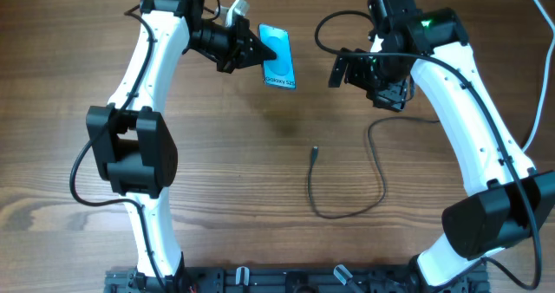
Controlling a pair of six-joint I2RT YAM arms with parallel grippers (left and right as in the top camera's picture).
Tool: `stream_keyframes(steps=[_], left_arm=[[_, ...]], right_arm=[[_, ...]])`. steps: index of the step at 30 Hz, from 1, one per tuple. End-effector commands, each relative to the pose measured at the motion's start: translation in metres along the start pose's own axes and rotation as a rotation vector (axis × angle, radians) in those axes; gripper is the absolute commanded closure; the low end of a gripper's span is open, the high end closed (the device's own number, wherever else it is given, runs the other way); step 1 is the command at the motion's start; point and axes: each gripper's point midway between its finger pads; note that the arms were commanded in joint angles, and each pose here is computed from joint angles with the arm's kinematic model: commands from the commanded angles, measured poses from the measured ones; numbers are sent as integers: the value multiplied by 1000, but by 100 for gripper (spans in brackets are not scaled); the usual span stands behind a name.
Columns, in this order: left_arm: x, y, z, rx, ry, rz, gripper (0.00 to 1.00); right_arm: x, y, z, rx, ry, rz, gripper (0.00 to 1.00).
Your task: Plug charger to phone and switch on socket
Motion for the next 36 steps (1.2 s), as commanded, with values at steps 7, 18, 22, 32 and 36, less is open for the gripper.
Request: stream_keyframes(steps=[7,18,22,32,36], left_arm=[[-17,-9,-3,-1,-22,74,96],[-25,-12,14,2,-4,142,96],[-29,-15,21,12,-3,160,96],[-23,-4,19,-35,37,125,96],[-10,8,11,-91,94,60,96]], right_arm=[[12,0,-7,-23,62,-42,0],[36,-13,-2,-15,75,-293,0],[39,-10,-2,-33,83,-298,0],[40,-9,-2,-36,84,-300,0],[40,-9,-2,-35,84,-299,0]])
Point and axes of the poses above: each gripper's point midway between its finger pads, its own z axis out along the fingers, its own x axis along the line the jaws close on, y = z × x, and after that the axes turned 9 degrees about -z, right-handed
